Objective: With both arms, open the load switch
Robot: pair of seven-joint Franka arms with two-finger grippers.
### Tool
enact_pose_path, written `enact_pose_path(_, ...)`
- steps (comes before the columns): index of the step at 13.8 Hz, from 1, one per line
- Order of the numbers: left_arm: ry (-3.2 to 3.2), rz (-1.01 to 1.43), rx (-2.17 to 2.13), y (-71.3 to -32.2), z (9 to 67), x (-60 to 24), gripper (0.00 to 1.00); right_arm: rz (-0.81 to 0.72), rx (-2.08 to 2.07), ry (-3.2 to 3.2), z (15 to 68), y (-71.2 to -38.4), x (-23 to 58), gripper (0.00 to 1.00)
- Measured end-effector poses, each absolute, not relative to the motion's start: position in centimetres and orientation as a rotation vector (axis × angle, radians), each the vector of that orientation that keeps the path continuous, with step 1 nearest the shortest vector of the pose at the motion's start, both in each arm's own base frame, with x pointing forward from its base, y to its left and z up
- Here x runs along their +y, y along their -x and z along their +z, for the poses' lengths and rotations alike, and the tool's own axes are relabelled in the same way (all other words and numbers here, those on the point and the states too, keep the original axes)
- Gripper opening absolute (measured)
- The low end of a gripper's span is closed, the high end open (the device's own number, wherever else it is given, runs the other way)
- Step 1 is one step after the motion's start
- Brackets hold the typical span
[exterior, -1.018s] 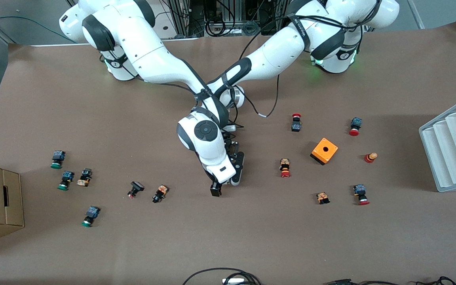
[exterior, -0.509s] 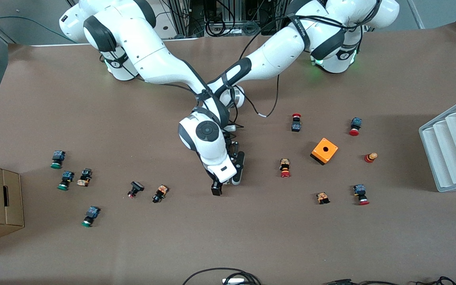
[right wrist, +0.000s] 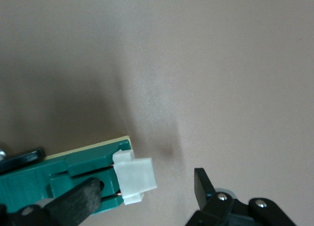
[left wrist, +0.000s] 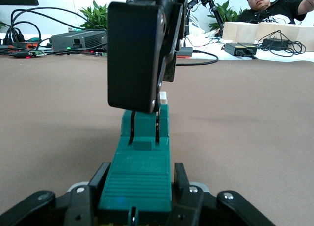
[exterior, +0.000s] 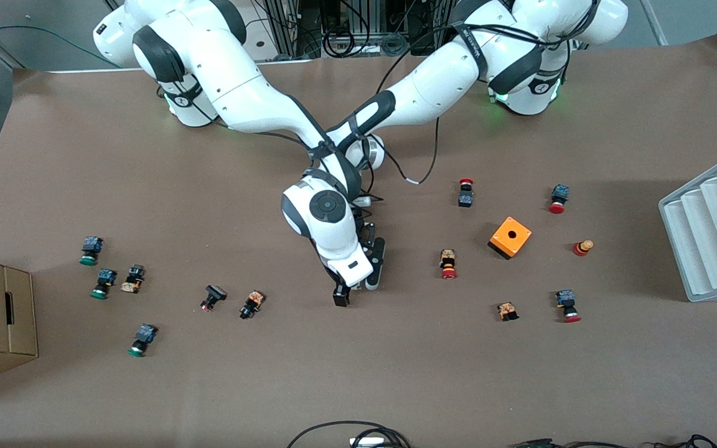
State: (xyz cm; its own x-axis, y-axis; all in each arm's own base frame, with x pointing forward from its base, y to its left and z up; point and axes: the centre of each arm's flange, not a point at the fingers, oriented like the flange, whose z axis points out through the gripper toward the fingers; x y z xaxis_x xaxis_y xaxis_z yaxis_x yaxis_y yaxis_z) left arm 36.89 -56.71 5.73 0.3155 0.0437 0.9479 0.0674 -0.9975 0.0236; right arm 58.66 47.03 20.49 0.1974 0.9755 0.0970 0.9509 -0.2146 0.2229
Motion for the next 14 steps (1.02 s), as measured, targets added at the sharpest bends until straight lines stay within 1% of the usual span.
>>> enact_pose_path(4, 2.531, -1.823, -0.107, -36.89, 5.73, -56.71, 0.6, 0.329, 1.896, -2.34, 20.47, -58.56, 47.15, 0.82)
enact_pose_path(5, 2.531, -1.823, -0.107, -36.89, 5.73, -56.71, 0.6, 0.329, 1.898, -2.339, 20.46, -58.5, 47.23, 0.75)
enact_pose_path(6, 2.531, -1.823, -0.107, -36.89, 5.73, -56.71, 0.6, 0.329, 1.9, -2.338, 20.46, -58.41, 47.34, 0.74)
enact_pose_path(8, 2.531, -1.823, -0.107, -36.89, 5.73, -56.71, 0.6, 0.33, 1.905, -2.335, 20.46, -58.23, 47.55, 0.7)
enact_pose_path(9, 2.531, -1.823, -0.107, -36.89, 5.73, -56.71, 0.6, 0.33, 1.906, -2.333, 20.46, -58.15, 47.65, 0.66)
enact_pose_path(14, 2.531, -1.823, -0.107, -36.89, 5.73, -56.71, 0.6, 0.332, 1.907, -2.333, 20.57, -58.12, 47.73, 0.62)
